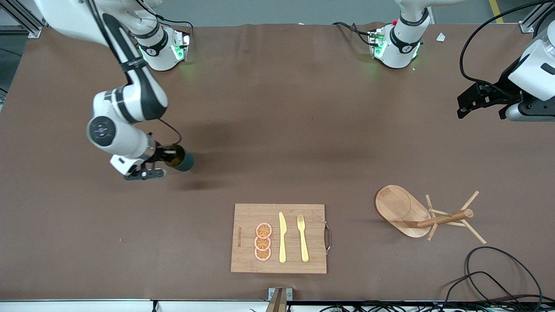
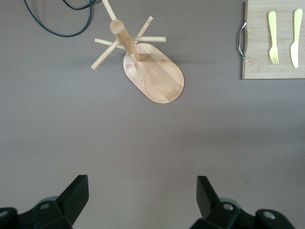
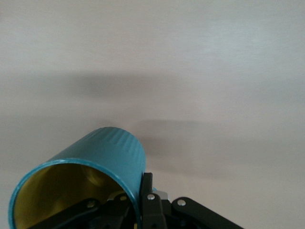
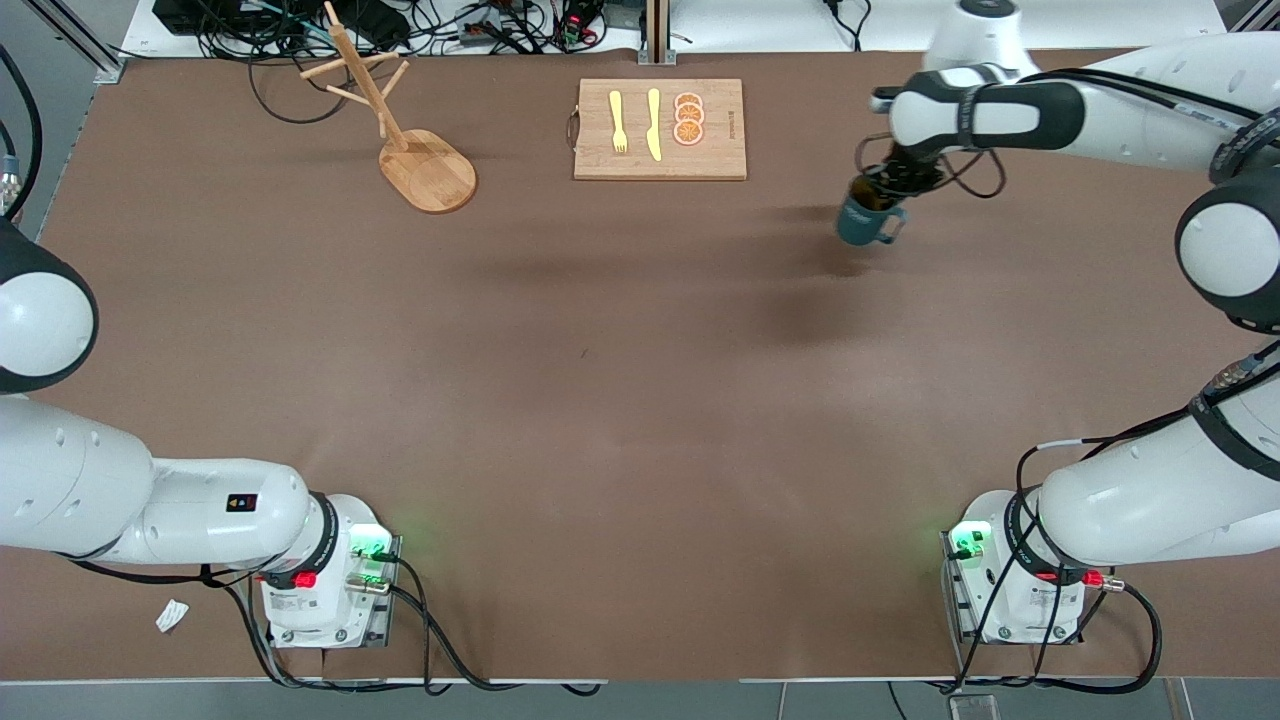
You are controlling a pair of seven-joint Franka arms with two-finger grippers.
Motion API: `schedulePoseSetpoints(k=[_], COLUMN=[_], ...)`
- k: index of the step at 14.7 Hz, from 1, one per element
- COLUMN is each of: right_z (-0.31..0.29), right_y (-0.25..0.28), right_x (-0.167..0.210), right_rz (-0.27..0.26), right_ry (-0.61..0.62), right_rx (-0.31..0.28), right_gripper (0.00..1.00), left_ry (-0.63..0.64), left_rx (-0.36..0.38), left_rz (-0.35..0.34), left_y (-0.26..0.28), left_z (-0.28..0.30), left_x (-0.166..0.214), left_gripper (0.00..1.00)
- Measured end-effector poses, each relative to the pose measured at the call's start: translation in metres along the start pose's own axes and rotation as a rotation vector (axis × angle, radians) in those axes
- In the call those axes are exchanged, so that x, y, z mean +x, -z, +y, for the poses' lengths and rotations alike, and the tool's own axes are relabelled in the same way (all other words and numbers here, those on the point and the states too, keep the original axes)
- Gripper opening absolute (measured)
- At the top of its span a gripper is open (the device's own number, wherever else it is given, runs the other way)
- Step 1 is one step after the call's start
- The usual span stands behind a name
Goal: Pass cup and hang on rack
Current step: 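Lift the teal mug with the right gripper and carry it to mid-table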
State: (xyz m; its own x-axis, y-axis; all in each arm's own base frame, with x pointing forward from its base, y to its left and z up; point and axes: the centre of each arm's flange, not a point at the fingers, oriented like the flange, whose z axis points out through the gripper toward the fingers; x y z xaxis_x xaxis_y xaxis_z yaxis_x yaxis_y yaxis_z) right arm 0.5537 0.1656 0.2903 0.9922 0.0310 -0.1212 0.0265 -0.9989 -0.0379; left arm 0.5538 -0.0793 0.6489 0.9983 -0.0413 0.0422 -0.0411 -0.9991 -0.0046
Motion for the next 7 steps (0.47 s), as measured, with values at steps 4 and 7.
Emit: schedulePoseSetpoints(k=[4,7], right_z=[-0.089,-0.143], right_y=[0.020,0.005], right_x=[-0.010,-0.019], right_rz=[0.051,0.081], right_ry=[-0.121,-0.194], right_rx=[0.024,0.061], right_gripper=[0.04,0.04], left_ry=[-0.002,0.006], left_rx=[0.000,0.000], left_rz=[-0.001,-0.003], left_y=[-0.001,-0.002], left_z=[0.001,-0.003], left_x=[0.000,0.001], left_gripper=[1.00,1.00])
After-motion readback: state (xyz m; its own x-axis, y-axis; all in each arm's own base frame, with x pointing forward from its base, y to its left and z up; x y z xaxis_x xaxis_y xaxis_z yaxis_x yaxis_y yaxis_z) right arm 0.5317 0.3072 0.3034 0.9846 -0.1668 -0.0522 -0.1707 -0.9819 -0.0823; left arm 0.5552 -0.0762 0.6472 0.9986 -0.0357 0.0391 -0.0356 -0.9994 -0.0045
